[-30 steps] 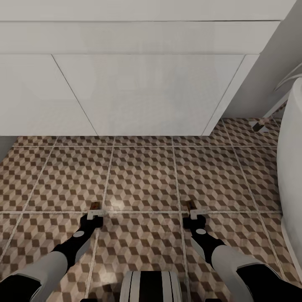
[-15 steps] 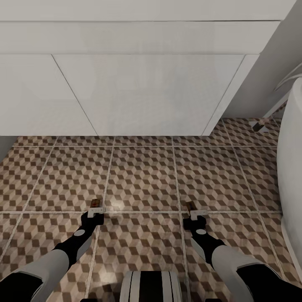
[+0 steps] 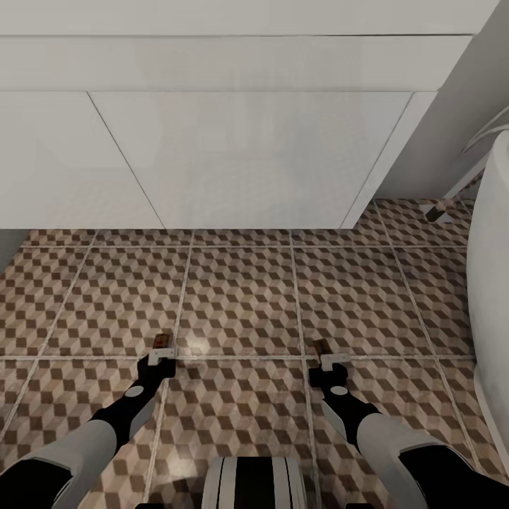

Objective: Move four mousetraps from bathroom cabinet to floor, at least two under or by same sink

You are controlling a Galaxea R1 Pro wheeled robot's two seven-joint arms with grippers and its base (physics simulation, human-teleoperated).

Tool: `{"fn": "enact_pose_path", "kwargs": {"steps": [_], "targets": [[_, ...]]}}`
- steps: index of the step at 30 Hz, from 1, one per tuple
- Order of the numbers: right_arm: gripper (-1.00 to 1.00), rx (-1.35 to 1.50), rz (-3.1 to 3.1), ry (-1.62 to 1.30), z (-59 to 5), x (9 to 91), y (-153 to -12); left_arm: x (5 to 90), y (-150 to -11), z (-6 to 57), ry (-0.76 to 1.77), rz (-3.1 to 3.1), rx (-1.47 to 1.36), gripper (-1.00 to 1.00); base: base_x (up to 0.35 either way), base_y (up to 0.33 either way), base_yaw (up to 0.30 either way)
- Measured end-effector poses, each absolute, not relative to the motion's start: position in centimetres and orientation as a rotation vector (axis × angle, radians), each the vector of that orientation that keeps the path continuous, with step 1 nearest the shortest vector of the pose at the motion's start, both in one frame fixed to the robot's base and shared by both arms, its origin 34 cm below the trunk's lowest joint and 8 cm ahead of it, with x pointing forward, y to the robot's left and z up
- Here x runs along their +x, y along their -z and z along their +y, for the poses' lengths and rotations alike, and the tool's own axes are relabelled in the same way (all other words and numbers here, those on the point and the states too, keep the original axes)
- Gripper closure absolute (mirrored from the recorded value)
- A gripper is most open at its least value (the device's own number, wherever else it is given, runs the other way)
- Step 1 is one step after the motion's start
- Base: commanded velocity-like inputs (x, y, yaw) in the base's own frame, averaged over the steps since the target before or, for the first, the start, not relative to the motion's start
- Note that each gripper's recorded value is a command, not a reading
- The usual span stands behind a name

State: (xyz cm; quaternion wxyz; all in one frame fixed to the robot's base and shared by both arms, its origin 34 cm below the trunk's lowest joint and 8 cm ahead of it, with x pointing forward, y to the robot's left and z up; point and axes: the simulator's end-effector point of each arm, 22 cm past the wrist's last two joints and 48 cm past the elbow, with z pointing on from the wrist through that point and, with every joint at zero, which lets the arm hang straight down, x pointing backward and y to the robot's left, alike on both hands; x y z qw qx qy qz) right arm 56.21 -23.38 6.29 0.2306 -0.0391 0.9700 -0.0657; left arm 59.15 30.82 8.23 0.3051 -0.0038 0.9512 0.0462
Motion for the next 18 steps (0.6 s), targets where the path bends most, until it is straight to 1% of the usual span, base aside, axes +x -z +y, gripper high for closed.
{"fn": "enact_pose_path", "kwargs": {"steps": [18], "targets": [[1.0, -0.121, 2.664, 0.187, -23.32, 56.32, -6.35, 59.18, -8.16, 29.81, -0.11, 2.52, -0.016, 1.0, 0.008, 0.0, 0.0]]}}
